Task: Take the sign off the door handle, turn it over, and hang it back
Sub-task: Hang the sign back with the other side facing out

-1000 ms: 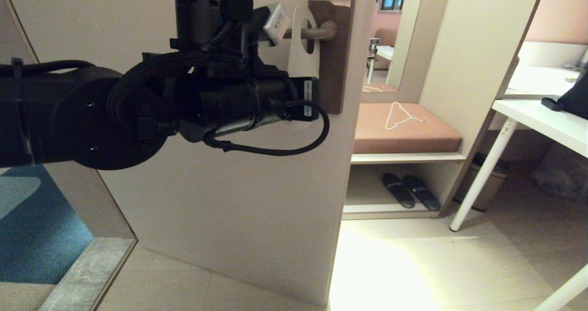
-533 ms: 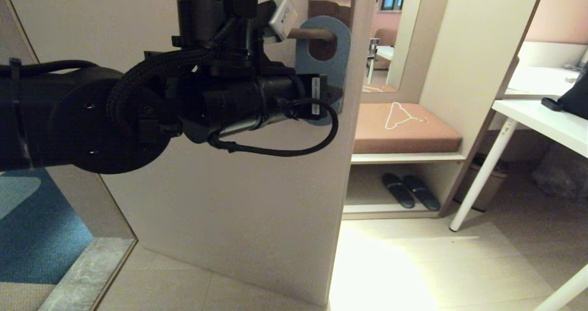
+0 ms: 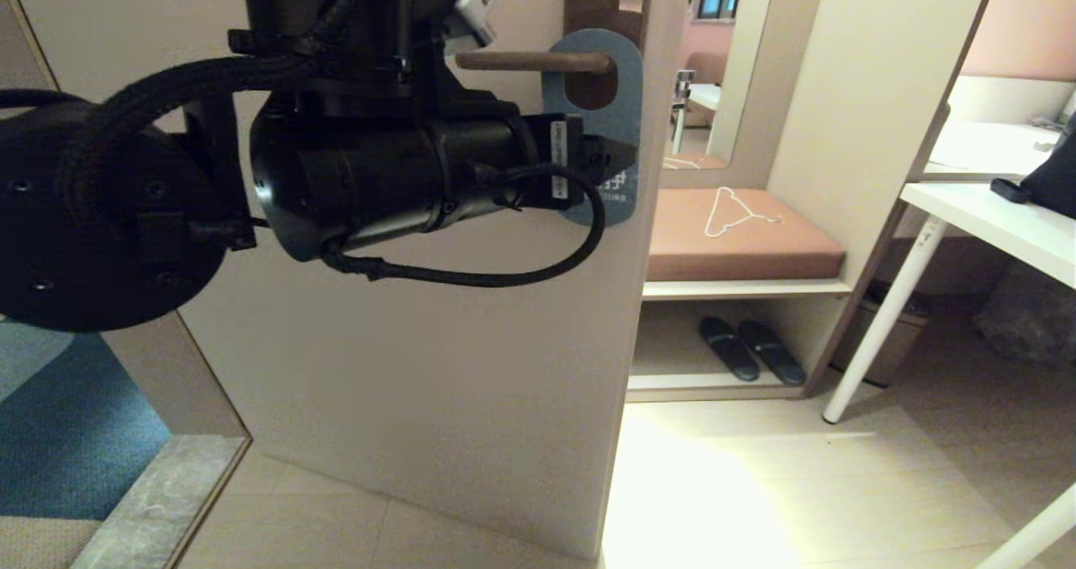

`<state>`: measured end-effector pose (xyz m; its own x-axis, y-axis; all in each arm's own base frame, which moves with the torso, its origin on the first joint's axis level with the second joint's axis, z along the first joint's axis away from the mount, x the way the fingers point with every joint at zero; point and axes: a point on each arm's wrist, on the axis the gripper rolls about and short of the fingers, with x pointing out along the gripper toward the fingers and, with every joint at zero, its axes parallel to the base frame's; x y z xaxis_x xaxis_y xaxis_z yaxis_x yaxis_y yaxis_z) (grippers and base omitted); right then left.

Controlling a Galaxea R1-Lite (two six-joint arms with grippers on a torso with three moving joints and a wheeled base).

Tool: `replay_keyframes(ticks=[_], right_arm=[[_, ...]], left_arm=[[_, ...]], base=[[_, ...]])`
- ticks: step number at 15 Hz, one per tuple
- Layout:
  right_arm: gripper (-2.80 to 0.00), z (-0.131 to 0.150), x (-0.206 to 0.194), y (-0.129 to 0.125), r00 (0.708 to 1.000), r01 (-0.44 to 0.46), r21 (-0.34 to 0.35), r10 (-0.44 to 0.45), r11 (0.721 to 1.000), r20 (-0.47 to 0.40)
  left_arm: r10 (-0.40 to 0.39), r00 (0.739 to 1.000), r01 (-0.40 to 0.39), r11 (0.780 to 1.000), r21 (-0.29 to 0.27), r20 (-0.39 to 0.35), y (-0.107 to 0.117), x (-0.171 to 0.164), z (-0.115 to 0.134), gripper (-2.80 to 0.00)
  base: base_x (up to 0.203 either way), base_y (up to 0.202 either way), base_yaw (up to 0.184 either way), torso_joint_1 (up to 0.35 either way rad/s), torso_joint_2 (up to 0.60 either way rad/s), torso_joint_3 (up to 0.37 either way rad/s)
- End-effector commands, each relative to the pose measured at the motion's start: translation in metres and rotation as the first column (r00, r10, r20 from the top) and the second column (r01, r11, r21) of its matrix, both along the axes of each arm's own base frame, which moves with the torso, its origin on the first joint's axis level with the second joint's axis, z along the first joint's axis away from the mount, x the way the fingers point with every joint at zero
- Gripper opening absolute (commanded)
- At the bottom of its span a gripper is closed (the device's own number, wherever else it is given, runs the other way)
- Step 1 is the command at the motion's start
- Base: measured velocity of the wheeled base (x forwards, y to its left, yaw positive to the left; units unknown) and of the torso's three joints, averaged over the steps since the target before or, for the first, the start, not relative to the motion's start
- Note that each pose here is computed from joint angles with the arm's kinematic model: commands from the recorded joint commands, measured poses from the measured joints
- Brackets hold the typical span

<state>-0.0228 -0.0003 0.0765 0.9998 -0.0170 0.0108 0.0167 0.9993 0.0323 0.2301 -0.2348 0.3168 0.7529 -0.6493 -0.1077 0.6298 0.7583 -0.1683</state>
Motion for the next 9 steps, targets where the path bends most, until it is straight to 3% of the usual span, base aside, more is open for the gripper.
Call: replay_keyframes(ticks=[1,5,6,9], right_arm=[[-2.80,0.000,0.000,0.000,1.000,0.000,0.000,0.000,1.000,0.000],[-2.80,0.000,0.000,0.000,1.000,0.000,-0.001,0.000,1.000,0.000],[-2.80,0.000,0.000,0.000,1.000,0.000,0.000,0.000,1.000,0.000],[-2.80,0.000,0.000,0.000,1.000,0.000,0.000,0.000,1.000,0.000]], left_arm=[[0.002,1.000,-0.001,1.000,-0.017,0.015,0.012,-0.012,0.008,0.00],[0.007,1.000,-0.007,1.000,0.003,-0.007,0.027,-0.024,-0.001,0.00],[0.013,1.000,-0.012,1.000,0.010,-0.013,0.029,-0.024,-0.004,-2.80],[0.002,1.000,-0.002,1.000,0.004,-0.010,0.028,-0.024,-0.002,-2.80]], base=[[0.000,0.000,0.000,0.000,0.00,0.000],[0.000,0.000,0.000,0.000,0.00,0.000],[0.000,0.000,0.000,0.000,0.00,0.000],[0.000,0.000,0.000,0.000,0.00,0.000]])
